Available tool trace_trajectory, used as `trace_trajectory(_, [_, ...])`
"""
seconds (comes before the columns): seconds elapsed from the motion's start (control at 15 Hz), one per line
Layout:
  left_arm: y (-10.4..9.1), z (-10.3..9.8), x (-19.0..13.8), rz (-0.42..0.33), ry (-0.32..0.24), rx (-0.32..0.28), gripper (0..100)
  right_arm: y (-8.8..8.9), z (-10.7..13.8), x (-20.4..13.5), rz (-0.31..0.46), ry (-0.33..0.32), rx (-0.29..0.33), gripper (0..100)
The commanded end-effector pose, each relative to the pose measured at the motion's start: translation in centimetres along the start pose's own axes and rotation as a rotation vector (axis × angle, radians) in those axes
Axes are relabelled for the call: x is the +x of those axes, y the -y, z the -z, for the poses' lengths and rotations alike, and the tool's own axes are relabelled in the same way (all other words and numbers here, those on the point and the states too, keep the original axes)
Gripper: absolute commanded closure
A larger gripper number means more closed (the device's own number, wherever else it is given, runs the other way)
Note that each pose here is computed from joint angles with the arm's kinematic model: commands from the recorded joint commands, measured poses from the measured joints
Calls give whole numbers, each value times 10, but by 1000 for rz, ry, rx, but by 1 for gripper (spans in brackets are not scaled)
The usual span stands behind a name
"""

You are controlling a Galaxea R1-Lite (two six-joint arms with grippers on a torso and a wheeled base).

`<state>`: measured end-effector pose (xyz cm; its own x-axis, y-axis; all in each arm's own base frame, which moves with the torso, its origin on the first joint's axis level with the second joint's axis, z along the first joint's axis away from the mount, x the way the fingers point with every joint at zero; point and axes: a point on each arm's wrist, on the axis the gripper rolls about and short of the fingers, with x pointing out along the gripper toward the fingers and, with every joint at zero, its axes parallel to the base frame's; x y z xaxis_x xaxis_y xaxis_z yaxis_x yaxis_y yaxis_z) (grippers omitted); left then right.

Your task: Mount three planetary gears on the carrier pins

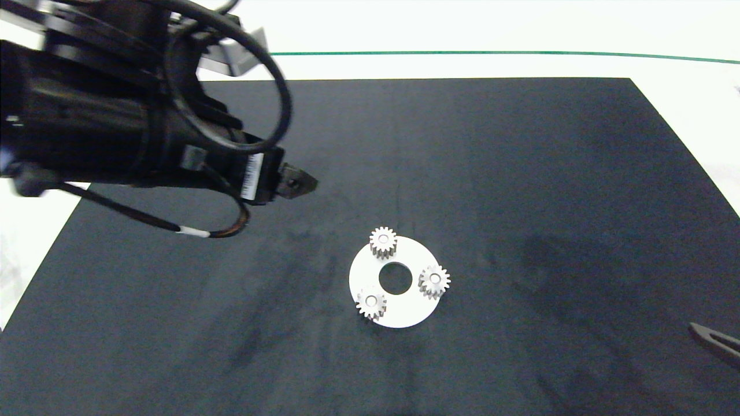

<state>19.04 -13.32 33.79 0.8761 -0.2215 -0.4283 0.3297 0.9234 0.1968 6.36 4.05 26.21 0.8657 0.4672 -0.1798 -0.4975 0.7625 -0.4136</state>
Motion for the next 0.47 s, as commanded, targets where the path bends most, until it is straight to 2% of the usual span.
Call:
trace_trajectory(0.07, [-61,56,-84,-235,106,-146,0,6,33,-12,254,-148,80,0])
trace_trajectory(0.13, [-66,71,-88,-285,104,-168,0,7,39,-15,315,-177,94,0])
trace_trajectory(0.27, [-68,98,-99,-350,164,-199,0,3,50,-28,435,-209,117,0])
trace_trajectory(0.33, [-67,110,-102,-367,181,-204,0,1,55,-34,512,-227,131,0])
trace_trajectory(0.4, [-66,116,-104,-374,187,-205,0,0,57,-38,553,-234,136,0])
trace_trajectory(0.47, [-62,133,-113,-379,204,-206,0,-6,61,-47,625,-233,144,0])
